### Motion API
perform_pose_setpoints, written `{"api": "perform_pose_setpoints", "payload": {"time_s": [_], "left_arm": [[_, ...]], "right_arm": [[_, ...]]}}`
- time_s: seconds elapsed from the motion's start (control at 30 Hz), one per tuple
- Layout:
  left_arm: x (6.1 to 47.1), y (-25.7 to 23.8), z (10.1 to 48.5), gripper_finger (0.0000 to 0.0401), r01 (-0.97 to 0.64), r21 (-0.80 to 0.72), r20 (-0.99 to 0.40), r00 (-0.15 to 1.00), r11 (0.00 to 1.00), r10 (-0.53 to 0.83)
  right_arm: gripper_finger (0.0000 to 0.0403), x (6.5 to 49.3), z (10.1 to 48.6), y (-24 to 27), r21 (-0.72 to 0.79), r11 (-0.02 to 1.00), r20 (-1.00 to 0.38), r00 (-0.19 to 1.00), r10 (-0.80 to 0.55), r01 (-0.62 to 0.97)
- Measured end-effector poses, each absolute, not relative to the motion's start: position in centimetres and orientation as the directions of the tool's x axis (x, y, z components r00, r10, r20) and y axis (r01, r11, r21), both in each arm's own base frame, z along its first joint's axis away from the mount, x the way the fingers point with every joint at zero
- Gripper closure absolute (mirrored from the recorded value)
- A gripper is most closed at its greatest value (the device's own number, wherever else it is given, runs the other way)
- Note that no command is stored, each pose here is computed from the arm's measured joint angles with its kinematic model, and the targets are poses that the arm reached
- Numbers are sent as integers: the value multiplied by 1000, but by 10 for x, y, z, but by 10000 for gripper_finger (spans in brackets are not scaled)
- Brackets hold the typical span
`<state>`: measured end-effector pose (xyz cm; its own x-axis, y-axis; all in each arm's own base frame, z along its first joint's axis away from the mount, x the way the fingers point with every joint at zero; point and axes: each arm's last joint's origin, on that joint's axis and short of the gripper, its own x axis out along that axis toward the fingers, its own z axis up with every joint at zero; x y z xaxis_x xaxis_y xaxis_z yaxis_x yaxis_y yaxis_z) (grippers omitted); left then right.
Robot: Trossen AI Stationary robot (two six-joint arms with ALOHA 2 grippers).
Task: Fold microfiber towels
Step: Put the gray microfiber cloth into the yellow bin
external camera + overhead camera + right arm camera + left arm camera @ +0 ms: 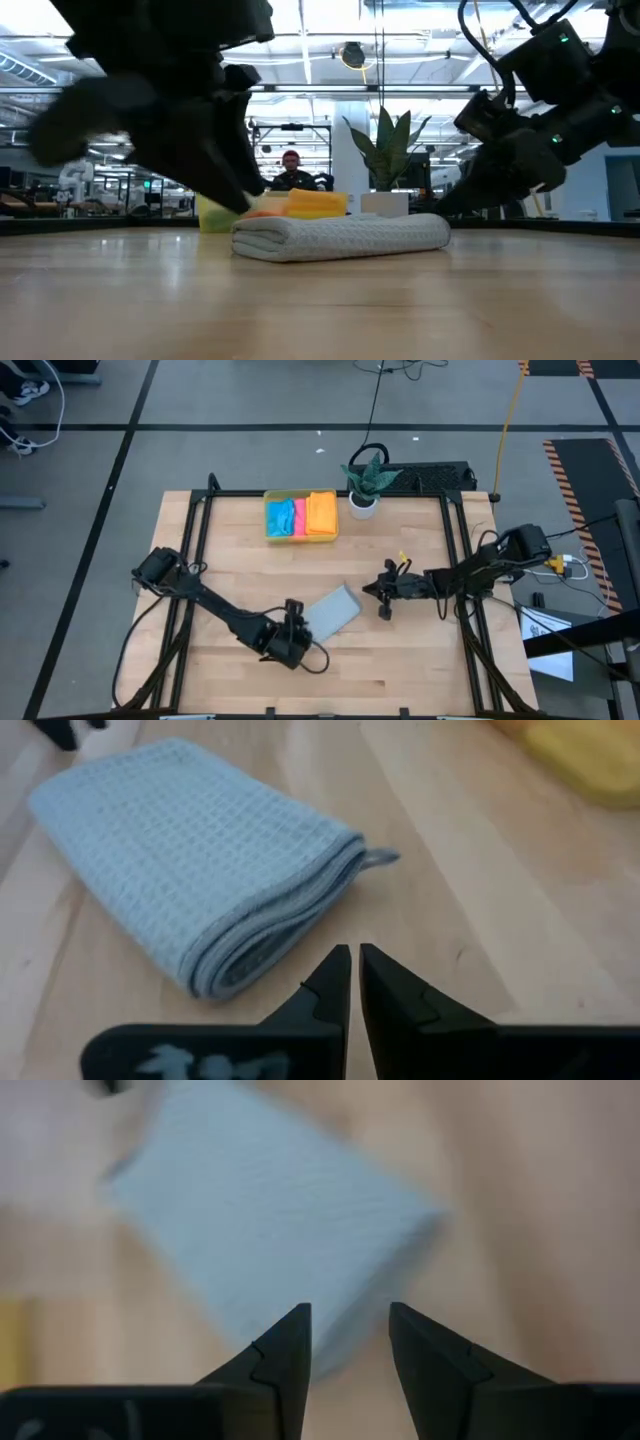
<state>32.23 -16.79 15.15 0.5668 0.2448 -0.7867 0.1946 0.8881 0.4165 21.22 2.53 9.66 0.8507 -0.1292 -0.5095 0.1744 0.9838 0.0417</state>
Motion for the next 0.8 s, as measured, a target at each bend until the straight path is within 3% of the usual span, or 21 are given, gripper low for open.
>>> {"api": "perform_pose_setpoints", "payload": {"time_s": [0.2,0.33,0.6,0.8], "left_arm": [[334,-178,152,260,456,282,-810,585,844,-45],[337,-179,151,241,532,300,-801,592,792,-94],[339,-175,148,153,513,469,-774,631,719,55],[342,-170,124,144,489,525,-784,596,697,172]], "right_arm": [[387,210,95,29,53,985,-516,849,-114,164],[387,210,95,29,54,985,-514,850,-113,164],[387,210,95,29,53,985,-515,849,-114,164],[387,210,95,29,54,985,-515,850,-113,164]]}}
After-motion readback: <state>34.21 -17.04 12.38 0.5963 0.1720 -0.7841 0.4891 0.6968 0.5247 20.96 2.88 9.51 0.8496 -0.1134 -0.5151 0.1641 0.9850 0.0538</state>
